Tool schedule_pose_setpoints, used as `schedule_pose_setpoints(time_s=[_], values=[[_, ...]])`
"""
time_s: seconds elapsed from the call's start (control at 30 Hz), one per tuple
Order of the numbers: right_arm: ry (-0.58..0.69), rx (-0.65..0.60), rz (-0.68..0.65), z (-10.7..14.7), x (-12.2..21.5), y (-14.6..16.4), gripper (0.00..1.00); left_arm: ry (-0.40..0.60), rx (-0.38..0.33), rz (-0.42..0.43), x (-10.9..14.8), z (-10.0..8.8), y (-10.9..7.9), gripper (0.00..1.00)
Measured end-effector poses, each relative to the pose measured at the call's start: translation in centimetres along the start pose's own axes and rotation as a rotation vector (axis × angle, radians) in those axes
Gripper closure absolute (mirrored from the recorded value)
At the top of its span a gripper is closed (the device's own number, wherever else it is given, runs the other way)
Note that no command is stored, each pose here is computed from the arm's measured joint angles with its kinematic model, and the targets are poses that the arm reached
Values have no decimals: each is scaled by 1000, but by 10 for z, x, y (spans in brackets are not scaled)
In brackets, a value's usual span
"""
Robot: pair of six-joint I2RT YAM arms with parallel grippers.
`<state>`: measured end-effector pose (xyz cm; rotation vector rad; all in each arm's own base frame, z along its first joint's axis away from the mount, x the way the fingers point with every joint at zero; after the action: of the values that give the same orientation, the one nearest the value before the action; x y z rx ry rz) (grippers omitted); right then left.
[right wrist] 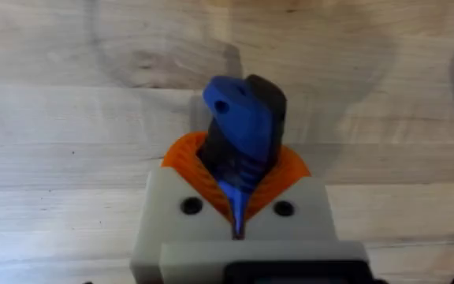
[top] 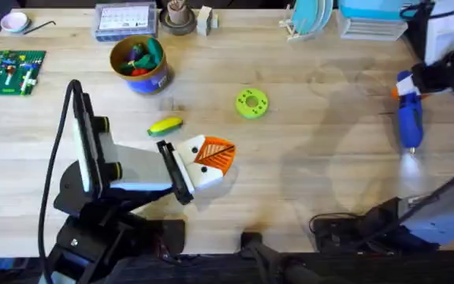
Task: Pick up the gripper from the table and insert it into the empty holder that is missing its gripper. Then pick up a screw, insert it into the mounting hole, and use the screwdriver to tighten it. Finally, clean up the table by picking up the vegetable and placing it into the bucket.
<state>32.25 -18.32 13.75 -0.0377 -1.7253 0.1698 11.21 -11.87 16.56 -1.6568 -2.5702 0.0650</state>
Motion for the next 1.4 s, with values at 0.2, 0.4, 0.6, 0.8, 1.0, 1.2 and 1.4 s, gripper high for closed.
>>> schedule_pose_setpoints(time_s=[0.2,0.4,0.6,0.8,1.0,1.2,1.4], values=[[-162,1,33,-7,53,1,978,0,0,0,0,0,0,997],[-356,2,37,-6,114,13,978,0,0,0,0,0,0,997],[-581,28,50,7,184,33,978,0,0,0,0,0,0,997],[-787,62,21,27,241,61,979,0,0,0,0,0,0,997],[-986,151,-90,42,267,92,979,0,0,0,0,0,0,997],[-1133,209,-281,44,240,123,979,0,0,0,0,0,0,997],[-1276,271,-456,38,218,163,979,0,0,0,0,0,0,997]])
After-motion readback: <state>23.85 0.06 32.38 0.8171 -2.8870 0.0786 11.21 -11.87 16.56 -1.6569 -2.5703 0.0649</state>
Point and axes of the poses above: each hand's point on the last joint's axis, 136 mm out from that joint toward the fingers, its own x axis back along the fingers, its own y axis along the line the jaws close on, z = x × y, the point moved 7 cm from there along x, back along the fingers, and after that the axes turned 1 degree about x, right-handed, at the moved point
